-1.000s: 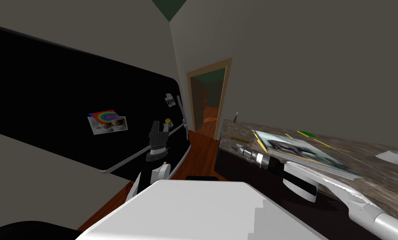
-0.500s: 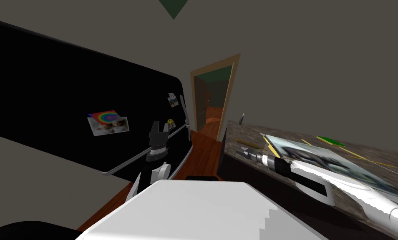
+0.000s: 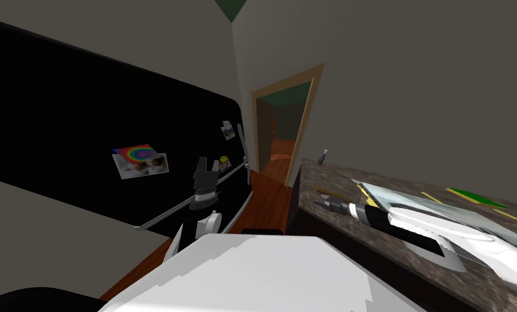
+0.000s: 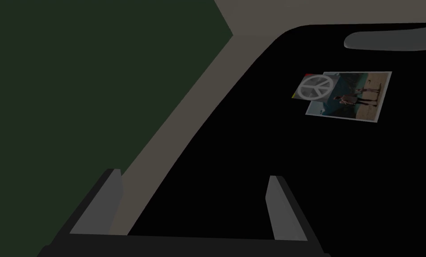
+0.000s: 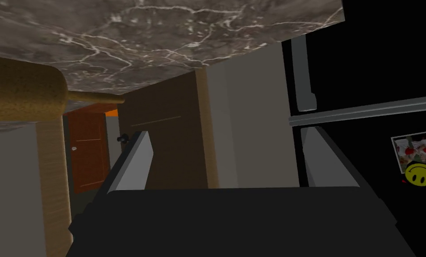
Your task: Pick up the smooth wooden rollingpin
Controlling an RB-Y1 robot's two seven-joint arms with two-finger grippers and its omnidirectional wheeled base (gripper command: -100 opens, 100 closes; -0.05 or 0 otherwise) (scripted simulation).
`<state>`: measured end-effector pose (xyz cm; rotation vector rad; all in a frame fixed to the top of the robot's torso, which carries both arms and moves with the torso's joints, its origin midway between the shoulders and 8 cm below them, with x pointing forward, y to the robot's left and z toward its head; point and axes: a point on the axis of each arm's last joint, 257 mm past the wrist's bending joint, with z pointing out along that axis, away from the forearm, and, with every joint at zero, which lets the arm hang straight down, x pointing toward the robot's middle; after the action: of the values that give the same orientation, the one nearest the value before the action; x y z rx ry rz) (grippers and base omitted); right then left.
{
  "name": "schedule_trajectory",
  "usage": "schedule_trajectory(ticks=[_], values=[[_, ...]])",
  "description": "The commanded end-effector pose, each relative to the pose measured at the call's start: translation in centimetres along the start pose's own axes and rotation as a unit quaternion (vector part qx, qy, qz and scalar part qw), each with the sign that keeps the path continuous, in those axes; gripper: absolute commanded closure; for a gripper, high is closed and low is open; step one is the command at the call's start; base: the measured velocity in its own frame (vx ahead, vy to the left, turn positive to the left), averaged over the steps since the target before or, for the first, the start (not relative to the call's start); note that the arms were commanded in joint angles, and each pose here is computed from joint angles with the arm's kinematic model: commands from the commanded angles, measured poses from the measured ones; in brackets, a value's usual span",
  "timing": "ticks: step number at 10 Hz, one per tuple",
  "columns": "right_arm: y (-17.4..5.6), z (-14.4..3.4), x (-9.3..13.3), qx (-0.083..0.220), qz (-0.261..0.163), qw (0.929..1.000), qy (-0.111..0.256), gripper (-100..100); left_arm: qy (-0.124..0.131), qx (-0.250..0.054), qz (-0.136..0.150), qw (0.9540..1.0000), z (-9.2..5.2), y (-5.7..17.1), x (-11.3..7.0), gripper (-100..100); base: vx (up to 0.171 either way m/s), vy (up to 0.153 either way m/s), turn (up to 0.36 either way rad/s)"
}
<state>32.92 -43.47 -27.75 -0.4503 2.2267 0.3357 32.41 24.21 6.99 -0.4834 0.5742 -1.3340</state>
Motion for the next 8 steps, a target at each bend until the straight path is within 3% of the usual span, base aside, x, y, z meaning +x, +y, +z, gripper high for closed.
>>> schedule_trajectory(ticks=[1, 2, 3, 4, 5, 6, 7, 8], values=[[-0.4, -0.4, -0.1, 0.003, -0.008, 0.9999, 0.009, -100, 0.000, 0.000, 0.000, 1.0000, 0.0, 0.0, 0.0, 0, 0.049, 0.015, -0.011], [-2.0, -1.5, 1.8, 0.016, -0.023, 0.9987, 0.043, -100, 0.000, 0.000, 0.000, 1.0000, 0.0, 0.0, 0.0, 0, 0.074, 0.017, 0.153], [-2.3, -1.7, 1.6, 0.017, -0.032, 0.9982, 0.048, -100, 0.000, 0.000, 0.000, 1.0000, 0.0, 0.0, 0.0, 0, 0.087, 0.020, 0.079], [-3.7, -2.9, 3.5, 0.028, -0.044, 0.9954, 0.080, -100, 0.000, 0.000, 0.000, 1.0000, 0.0, 0.0, 0.0, 0, 0.136, 0.025, 0.129], [-4.1, -3.2, 3.1, 0.030, -0.055, 0.9943, 0.087, -100, 0.000, 0.000, 0.000, 1.0000, 0.0, 0.0, 0.0, 0, 0.122, 0.020, 0.079], [-5.4, -4.5, 5.0, 0.039, -0.066, 0.9900, 0.118, -100, 0.000, 0.000, 0.000, 1.0000, 0.0, 0.0, 0.0, 0, 0.126, 0.018, 0.120], [-5.7, -4.8, 4.6, 0.040, -0.076, 0.9886, 0.124, -100, 0.000, 0.000, 0.000, 1.0000, 0.0, 0.0, 0.0, 0, 0.091, 0.013, 0.075], [-6.9, -6.2, 6.4, 0.048, -0.087, 0.9829, 0.155, -100, 0.000, 0.000, 0.000, 1.0000, 0.0, 0.0, 0.0, 0, 0.100, 0.020, 0.138]])
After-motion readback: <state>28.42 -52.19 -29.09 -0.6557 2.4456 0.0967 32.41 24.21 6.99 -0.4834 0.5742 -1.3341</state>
